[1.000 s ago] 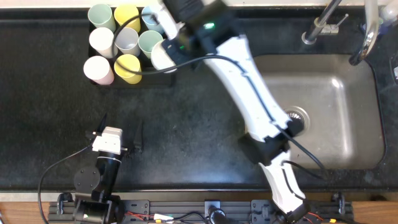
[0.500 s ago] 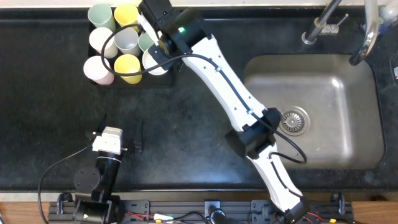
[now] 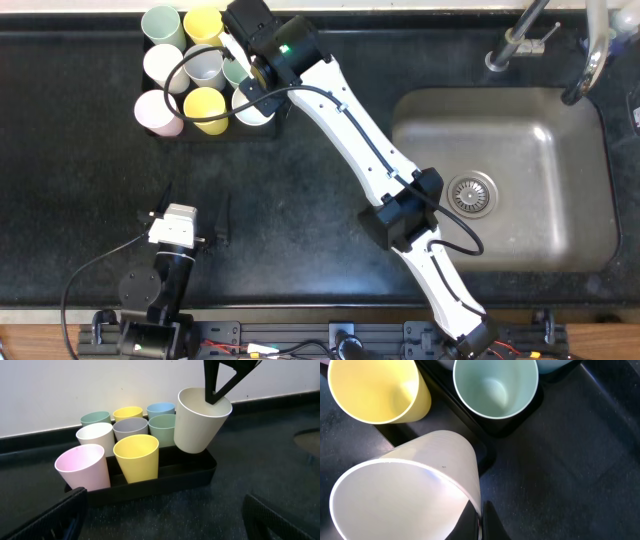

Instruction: Store Cups

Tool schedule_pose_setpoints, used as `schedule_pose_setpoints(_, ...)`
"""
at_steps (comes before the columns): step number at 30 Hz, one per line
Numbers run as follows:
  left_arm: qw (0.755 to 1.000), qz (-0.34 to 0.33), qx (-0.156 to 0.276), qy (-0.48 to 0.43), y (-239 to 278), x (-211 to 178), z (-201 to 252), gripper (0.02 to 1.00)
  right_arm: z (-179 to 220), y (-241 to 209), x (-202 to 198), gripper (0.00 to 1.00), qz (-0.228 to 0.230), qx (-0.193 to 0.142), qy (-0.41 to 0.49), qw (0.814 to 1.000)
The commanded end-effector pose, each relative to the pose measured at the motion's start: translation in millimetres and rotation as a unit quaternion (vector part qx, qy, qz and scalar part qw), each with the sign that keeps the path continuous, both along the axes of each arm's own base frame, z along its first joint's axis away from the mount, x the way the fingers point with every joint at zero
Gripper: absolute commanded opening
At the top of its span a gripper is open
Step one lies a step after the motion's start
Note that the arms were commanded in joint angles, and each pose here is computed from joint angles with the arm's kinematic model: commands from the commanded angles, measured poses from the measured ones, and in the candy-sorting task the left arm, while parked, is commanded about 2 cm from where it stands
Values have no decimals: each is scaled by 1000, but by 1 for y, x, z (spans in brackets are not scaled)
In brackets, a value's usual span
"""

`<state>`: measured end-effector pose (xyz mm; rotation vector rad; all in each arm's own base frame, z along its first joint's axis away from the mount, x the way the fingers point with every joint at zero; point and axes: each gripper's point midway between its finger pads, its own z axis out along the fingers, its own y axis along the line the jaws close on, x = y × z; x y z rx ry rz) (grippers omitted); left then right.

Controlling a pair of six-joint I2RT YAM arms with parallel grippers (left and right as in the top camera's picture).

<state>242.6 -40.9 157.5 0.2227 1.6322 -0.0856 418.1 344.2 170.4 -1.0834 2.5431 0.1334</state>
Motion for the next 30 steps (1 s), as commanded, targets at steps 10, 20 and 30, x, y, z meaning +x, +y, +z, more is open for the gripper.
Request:
schedule_pose_setpoints(10, 1000, -9, 8, -4, -3, -1, 1, 998, -24, 5, 4, 42, 8, -10, 14, 1000)
schedule_pose_setpoints(20, 1000, -9, 8, -4, -3, -1, 1, 998, -32, 6, 6, 42, 13, -14, 15, 1000)
schedule_pose_setpoints(30, 1000, -9, 8, -4, -3, -1, 1, 998, -44, 8, 9, 45, 20, -20, 18, 999)
